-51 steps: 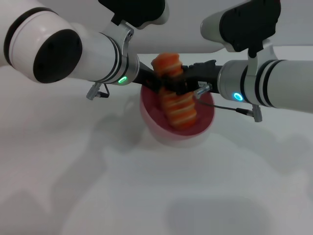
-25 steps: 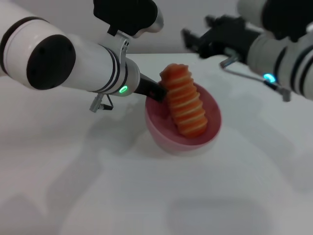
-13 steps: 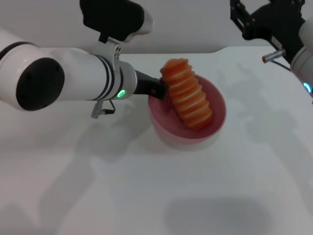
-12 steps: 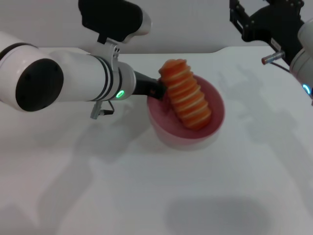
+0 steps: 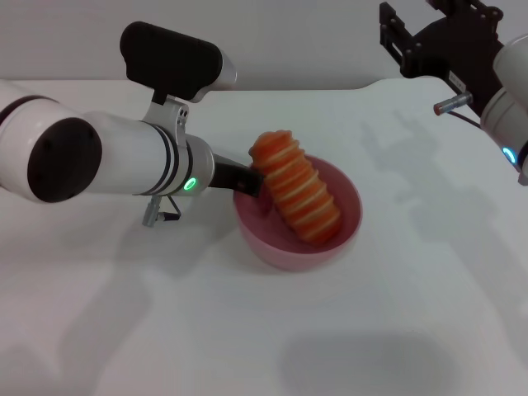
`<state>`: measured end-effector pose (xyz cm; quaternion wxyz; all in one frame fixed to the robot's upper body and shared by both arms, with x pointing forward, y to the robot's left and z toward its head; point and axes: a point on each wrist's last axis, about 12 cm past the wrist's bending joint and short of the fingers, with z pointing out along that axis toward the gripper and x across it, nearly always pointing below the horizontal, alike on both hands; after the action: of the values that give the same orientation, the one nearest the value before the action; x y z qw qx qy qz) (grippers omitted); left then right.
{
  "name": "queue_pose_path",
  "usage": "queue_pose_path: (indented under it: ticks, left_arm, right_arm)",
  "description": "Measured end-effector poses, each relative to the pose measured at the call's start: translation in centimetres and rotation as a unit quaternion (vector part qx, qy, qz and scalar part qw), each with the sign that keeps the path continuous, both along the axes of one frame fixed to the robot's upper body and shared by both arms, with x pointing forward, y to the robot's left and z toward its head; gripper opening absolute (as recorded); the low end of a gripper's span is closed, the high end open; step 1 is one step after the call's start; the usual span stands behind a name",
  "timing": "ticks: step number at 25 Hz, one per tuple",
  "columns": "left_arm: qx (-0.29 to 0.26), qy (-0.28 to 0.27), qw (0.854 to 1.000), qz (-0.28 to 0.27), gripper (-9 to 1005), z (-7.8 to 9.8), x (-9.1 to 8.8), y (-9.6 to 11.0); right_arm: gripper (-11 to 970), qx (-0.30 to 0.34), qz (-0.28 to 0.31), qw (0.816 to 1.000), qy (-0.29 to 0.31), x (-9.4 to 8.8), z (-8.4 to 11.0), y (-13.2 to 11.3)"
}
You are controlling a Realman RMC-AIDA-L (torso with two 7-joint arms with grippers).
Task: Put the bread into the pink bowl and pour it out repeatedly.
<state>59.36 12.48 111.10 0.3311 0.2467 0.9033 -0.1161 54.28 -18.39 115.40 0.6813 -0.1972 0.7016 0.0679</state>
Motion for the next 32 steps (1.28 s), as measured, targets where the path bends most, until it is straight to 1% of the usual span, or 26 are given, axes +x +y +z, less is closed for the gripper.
queue_pose_path:
  ticks: [5,9,11,16,19,20,21,24,27,30,32]
  left_arm:
    - [-0.012,-0.019,1.0,0.0,144,-0.1,0.0,-0.1]
    - [-0.021,-0.033,0.999,0.002,144,0.2,0.1,-0.1]
    - [-0.029,-0.052,0.998,0.004,145,0.6,0.4,0.0]
    - [-0.034,-0.063,0.997,0.003,145,0.7,0.5,-0.1]
    - [-0.038,-0.07,0.997,0.003,362,0.7,0.5,-0.1]
    - [-0.042,-0.083,0.996,0.003,384,0.9,0.5,0.1]
    - [-0.042,-0.083,0.996,0.003,406,0.9,0.5,0.1]
    - [-0.054,-0.123,0.991,0.003,471,1.9,0.6,0.7]
    - [-0.07,-0.196,0.978,0.026,537,3.8,1.0,2.6]
    - [-0.072,-0.25,0.964,0.048,602,5.5,1.2,4.5]
    - [-0.066,-0.289,0.953,0.062,684,6.1,1.2,5.9]
  right_arm:
    - [644,-0.001,0.001,1.0,-0.001,0.1,-0.2,0.0]
    - [649,0.003,-0.004,1.0,0.002,0.2,-0.5,-0.3]
    - [652,0.008,-0.007,1.0,0.004,0.3,-0.5,-0.5]
    - [659,0.011,-0.009,1.0,0.002,0.3,-0.7,-0.7]
    - [663,0.014,-0.009,1.0,0.003,0.3,-0.6,-0.7]
    - [664,0.014,-0.008,1.0,0.004,0.4,-0.6,-0.6]
    - [666,0.013,-0.008,1.0,0.004,0.4,-0.6,-0.6]
    - [670,0.012,-0.006,1.0,0.004,0.5,-0.6,-0.5]
    - [674,0.011,-0.005,1.0,0.002,0.5,-0.5,-0.5]
    - [678,0.01,-0.006,1.0,-0.005,0.4,-0.3,-0.6]
    - [695,0.011,-0.011,1.0,-0.015,0.3,-0.5,-1.0]
